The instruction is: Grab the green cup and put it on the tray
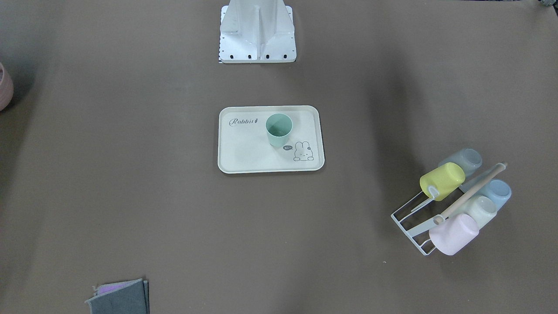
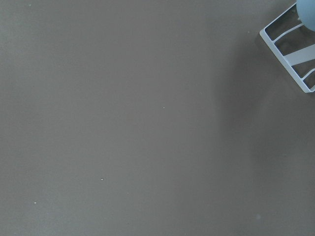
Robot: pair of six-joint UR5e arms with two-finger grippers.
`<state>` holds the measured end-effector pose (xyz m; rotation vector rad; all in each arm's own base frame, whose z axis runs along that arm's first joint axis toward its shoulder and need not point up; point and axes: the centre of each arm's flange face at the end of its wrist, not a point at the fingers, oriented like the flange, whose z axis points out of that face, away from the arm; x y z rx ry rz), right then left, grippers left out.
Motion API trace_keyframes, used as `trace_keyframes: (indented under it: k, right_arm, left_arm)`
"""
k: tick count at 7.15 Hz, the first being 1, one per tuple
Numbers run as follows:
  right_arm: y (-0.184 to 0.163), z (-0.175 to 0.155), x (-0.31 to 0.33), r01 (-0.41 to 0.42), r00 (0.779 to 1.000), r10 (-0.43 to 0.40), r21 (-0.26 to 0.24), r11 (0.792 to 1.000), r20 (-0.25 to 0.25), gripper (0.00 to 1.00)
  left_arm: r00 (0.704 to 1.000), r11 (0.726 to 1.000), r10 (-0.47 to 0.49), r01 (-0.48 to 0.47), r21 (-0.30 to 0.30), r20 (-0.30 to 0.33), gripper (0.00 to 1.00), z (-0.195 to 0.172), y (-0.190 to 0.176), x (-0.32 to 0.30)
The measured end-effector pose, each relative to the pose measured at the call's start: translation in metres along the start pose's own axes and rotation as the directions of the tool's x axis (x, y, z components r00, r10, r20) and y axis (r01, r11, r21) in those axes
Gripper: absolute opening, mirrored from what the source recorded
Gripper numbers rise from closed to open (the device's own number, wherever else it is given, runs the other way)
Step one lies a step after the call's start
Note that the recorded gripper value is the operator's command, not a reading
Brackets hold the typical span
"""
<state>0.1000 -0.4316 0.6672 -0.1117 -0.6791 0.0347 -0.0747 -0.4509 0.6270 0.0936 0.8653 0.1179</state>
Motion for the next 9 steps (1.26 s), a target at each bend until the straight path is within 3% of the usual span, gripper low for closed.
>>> trace_keyframes:
  k: [9]
  right_arm:
    - [0.000, -0.001, -0.001, 0.002, 1.000, -0.002, 0.002, 1.000, 0.001, 1.00]
  left_arm:
    - [0.999, 0.999, -0.033, 0.033, -0.010, -0.001, 0.99, 0.009, 0.011, -0.020]
